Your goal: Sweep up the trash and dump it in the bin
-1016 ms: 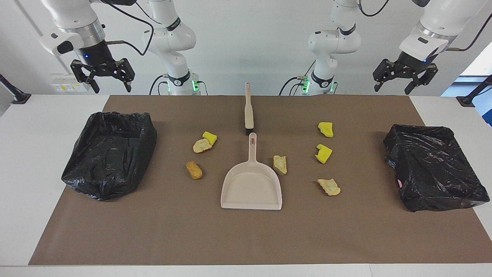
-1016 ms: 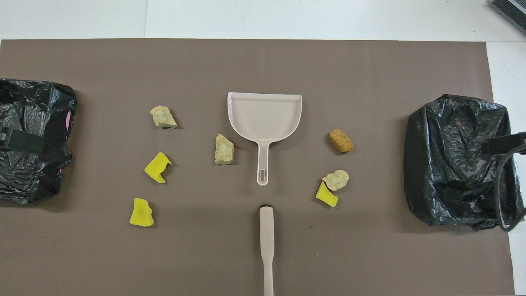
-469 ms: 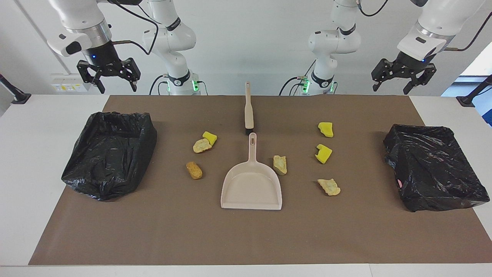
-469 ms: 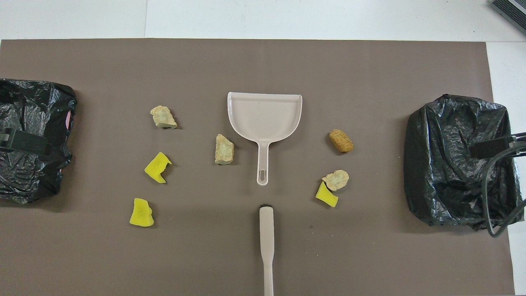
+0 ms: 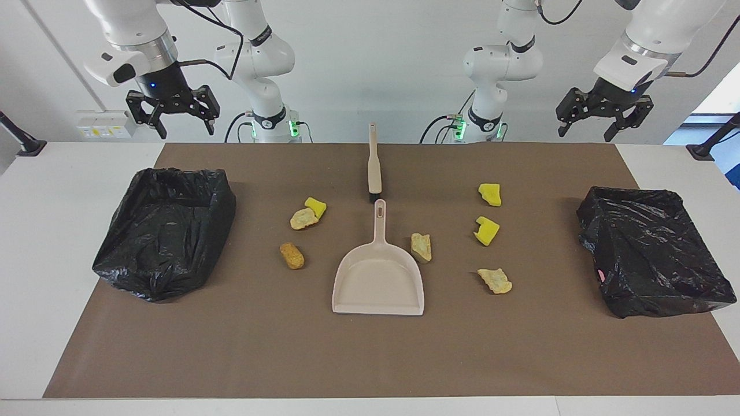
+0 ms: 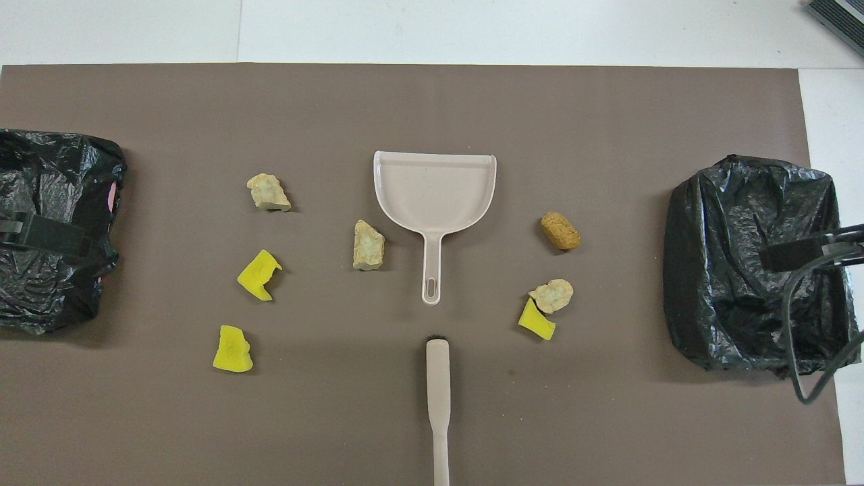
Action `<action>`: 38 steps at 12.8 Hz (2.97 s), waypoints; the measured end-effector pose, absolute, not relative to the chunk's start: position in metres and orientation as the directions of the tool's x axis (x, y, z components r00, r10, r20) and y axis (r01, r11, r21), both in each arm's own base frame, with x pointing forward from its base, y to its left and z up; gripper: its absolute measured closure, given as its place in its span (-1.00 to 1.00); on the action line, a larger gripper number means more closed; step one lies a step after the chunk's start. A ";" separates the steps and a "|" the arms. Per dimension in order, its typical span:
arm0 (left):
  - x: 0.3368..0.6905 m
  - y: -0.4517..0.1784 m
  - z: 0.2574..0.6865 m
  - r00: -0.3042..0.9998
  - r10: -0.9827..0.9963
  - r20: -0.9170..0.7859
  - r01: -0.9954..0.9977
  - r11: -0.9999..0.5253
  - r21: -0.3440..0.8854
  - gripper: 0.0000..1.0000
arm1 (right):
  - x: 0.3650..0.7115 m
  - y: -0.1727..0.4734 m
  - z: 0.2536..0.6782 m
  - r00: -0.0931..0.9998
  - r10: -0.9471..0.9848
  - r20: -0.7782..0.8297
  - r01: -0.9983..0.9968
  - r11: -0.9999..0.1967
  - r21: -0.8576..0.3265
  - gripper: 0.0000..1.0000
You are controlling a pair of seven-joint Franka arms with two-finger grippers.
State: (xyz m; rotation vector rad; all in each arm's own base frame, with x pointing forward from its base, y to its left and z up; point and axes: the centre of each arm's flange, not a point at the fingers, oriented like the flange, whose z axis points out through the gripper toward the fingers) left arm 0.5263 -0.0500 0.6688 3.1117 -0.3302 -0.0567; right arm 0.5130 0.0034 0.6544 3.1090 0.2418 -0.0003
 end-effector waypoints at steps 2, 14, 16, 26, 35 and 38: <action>0.521 -0.063 0.659 0.971 -0.234 -0.052 -0.234 -0.972 0.019 -1.00 | 0.510 0.012 0.653 0.985 0.172 -0.005 0.172 -0.985 0.022 -1.00; 0.459 -0.238 0.550 0.971 -0.226 -0.082 -0.223 -0.974 0.044 -1.00 | 0.507 0.043 0.642 0.991 0.135 -0.025 0.135 -0.991 -0.013 -1.00; 0.440 -0.273 0.528 0.973 -0.221 -0.071 -0.219 -0.975 0.036 -1.00 | 0.507 0.038 0.643 0.992 0.126 -0.024 0.125 -0.992 -0.014 -1.00; 0.287 -0.406 0.396 0.964 -0.256 -0.071 -0.257 -0.966 -0.002 -1.00 | 0.559 0.097 0.564 0.996 0.084 0.002 0.084 -0.996 -0.024 -1.00; 0.192 -0.452 0.358 0.969 -0.204 -0.141 -0.203 -0.979 0.020 -1.00 | 0.598 0.261 0.467 0.992 -0.065 -0.108 -0.079 -0.988 -0.130 -1.00; 0.188 -0.452 0.352 0.967 -0.200 -0.158 -0.200 -0.980 0.017 -0.92 | 0.586 0.317 0.431 0.988 -0.070 -0.134 -0.085 -0.991 -0.106 -1.00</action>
